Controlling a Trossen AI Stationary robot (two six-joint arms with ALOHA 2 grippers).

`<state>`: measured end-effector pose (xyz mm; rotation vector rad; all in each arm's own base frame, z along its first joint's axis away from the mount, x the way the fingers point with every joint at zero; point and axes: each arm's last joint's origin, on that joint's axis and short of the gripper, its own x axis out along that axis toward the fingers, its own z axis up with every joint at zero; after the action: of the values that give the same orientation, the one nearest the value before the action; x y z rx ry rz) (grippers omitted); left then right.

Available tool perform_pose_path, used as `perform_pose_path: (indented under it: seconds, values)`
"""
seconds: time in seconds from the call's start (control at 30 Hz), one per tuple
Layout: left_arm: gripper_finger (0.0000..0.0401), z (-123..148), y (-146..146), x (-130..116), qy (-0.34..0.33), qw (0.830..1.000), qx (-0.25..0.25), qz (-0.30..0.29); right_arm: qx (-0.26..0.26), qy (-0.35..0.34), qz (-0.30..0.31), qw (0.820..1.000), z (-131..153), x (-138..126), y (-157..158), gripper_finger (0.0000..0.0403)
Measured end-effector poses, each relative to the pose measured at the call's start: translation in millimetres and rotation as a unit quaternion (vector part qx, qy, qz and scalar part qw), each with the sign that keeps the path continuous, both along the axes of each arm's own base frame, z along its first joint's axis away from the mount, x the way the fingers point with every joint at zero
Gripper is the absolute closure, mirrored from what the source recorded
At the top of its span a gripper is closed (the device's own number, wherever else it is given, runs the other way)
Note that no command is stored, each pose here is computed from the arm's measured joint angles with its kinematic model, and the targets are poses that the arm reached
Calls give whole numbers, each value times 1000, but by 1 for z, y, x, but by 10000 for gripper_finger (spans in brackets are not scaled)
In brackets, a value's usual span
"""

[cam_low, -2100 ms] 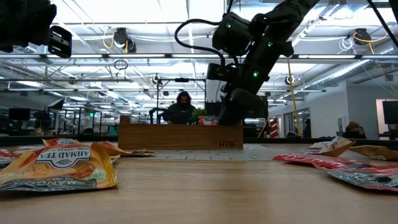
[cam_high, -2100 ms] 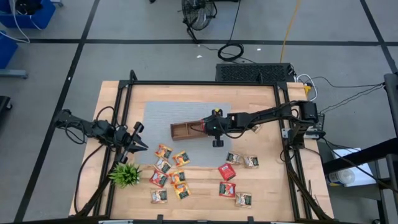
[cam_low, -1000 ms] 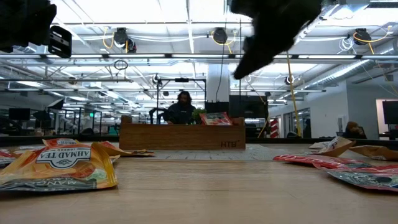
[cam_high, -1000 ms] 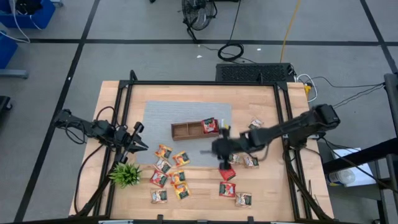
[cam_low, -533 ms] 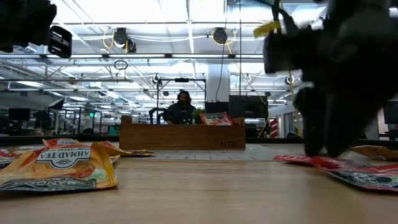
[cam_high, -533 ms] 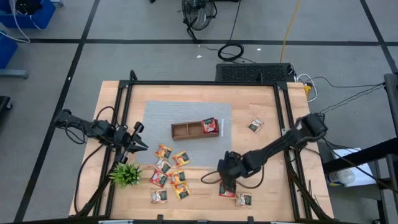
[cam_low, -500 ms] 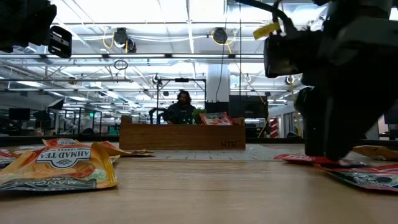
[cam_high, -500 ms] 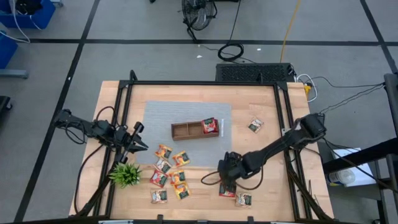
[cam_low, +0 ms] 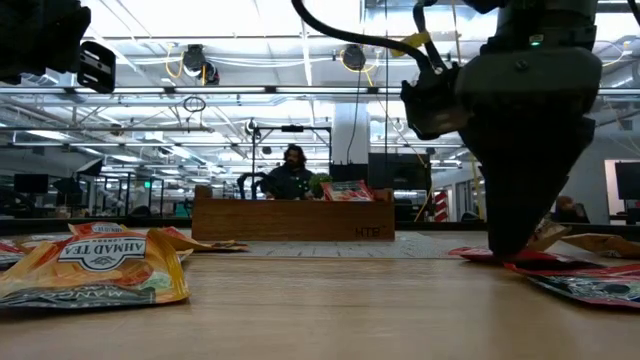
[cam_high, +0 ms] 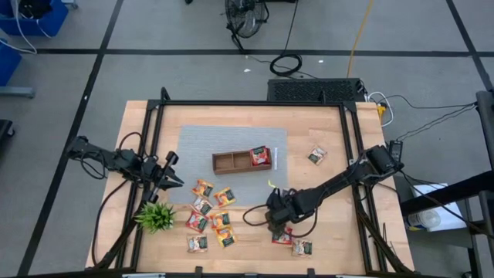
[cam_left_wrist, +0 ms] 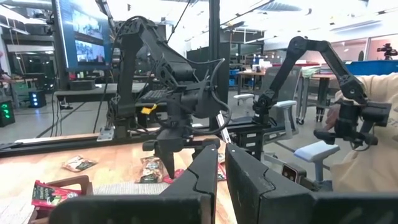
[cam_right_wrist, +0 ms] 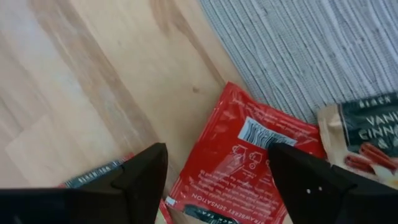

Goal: Pick & Place Tea
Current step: Put the red tea bag into the wooden organizer

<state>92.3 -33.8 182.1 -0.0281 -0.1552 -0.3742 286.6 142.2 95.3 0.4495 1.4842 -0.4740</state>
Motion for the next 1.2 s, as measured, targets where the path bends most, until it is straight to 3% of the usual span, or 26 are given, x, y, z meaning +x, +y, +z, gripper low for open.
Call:
perform_pose_path:
  seconds: [0.3, 0.57, 0.67, 0.8, 0.97, 1.1, 1.2]
  values:
    - [366, 0, 0, 0, 0, 1000, 0, 0, 0, 7, -18, 1000, 0, 0, -3, 202]
    - [366, 0, 0, 0, 0, 1000, 0, 0, 1, 15, 12, 1000, 0, -2, -3, 346]
    - [366, 0, 0, 0, 0, 1000, 0, 0, 11, 6, 50, 999, -1, 0, -1, 389]
    - [366, 0, 0, 0, 0, 1000, 0, 0, 38, -31, 80, 996, 8, 3, 3, 391]
    - [366, 0, 0, 0, 0, 1000, 0, 0, 55, -122, 104, 986, 49, 3, 3, 397]
    - [366, 0, 0, 0, 1, 1000, 0, 0, 47, -242, 130, 960, 89, 7, 5, 398]
    - [366, 0, 0, 0, 0, 1000, 0, 0, 13, -291, 156, 944, 108, 4, 3, 398]
